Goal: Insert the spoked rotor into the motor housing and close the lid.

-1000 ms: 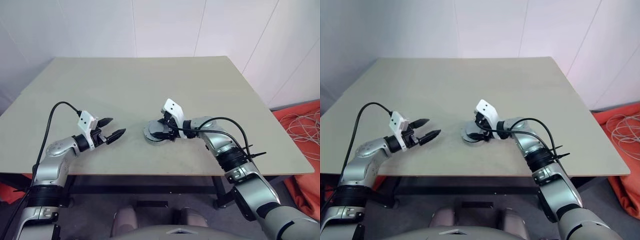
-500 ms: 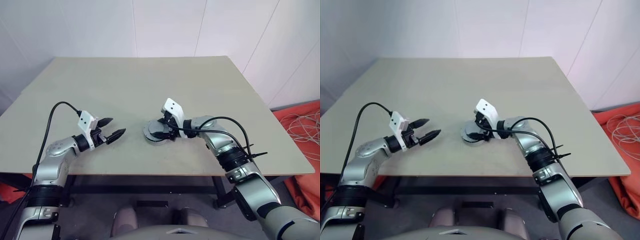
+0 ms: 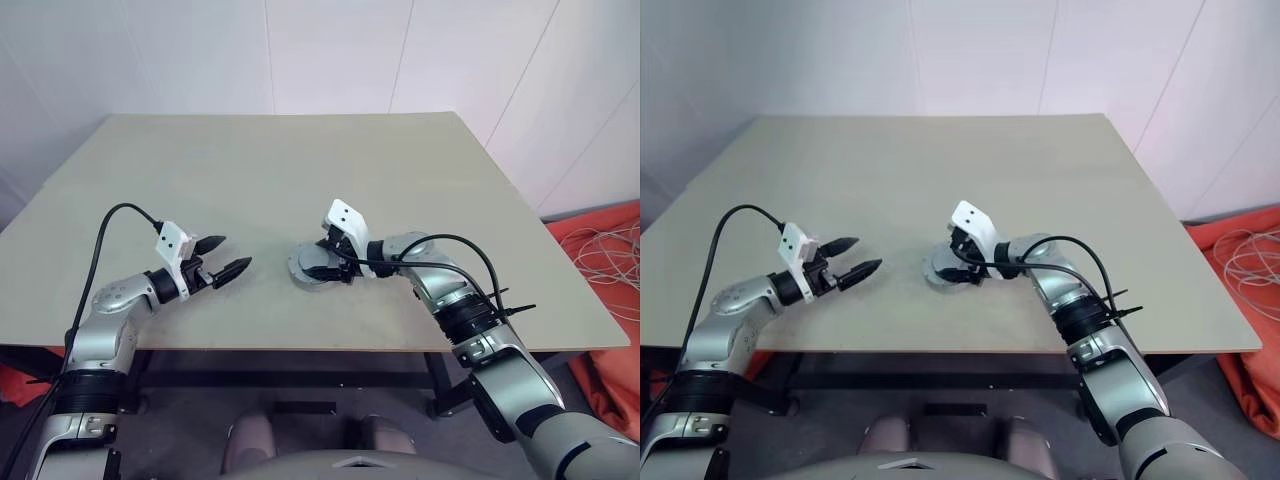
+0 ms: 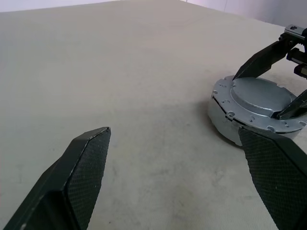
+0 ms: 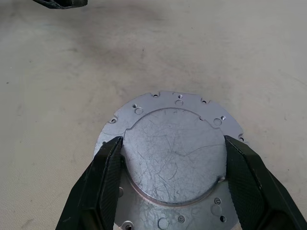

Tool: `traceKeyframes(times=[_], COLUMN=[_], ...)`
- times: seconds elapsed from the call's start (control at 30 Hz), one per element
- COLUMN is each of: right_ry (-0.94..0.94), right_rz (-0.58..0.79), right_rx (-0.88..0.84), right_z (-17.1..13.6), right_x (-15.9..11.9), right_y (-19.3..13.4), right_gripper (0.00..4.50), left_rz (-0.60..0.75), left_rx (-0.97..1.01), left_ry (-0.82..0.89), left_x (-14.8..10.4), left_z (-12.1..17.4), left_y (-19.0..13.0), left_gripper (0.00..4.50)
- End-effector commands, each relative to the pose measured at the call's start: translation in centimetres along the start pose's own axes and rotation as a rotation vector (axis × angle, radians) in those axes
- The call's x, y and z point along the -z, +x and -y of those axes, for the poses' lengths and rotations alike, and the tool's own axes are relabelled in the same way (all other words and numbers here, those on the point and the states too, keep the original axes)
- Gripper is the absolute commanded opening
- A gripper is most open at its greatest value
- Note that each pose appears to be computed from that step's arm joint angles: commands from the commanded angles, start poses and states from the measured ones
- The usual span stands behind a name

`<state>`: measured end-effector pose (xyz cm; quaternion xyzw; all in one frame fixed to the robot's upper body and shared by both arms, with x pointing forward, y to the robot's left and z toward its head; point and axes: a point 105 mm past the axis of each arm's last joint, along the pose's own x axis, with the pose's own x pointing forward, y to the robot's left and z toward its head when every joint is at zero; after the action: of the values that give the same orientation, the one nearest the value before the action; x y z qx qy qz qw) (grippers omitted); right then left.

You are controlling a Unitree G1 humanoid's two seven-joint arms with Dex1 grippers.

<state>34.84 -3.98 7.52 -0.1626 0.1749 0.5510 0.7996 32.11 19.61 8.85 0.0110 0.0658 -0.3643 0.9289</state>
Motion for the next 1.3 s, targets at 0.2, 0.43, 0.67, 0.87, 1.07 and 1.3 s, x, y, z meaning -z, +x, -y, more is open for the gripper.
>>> traceKeyframes(times=[0.2, 0.43, 0.67, 0.87, 1.07, 1.3], right_ry=[0.022, 0.033, 0.013, -0.003, -0.019, -0.011], right_rz=[-0.042, -0.06, -0.079, -0.082, -0.06, -0.068], right_rx=[0.01, 0.025, -0.01, -0.032, -0.024, -0.018], right_z=[0.0, 0.1, -0.5, -0.7, -0.2, 0.0], right_x=[0.2, 0.5, 1.2, 1.4, 0.4, 0.1], right_y=[0.1, 0.4, 0.4, 0.1, -0.2, -0.2], right_gripper=[3.15, 3.15, 3.15, 3.15, 3.15, 3.15], left_rz=[0.044, 0.045, 0.042, 0.041, 0.042, 0.045], left_rx=[0.012, 0.012, 0.012, 0.014, 0.015, 0.016], left_ry=[0.038, 0.04, 0.043, 0.043, 0.042, 0.041], left_x=[-1.8, -1.9, -2.0, -2.0, -2.0, -2.0], left_z=[0.0, -0.1, -0.2, -0.2, -0.2, -0.1], left_y=[0.2, 0.2, 0.2, 0.2, 0.3, 0.4], left_gripper=[4.5, 4.5, 4.5, 4.5, 4.5, 4.5])
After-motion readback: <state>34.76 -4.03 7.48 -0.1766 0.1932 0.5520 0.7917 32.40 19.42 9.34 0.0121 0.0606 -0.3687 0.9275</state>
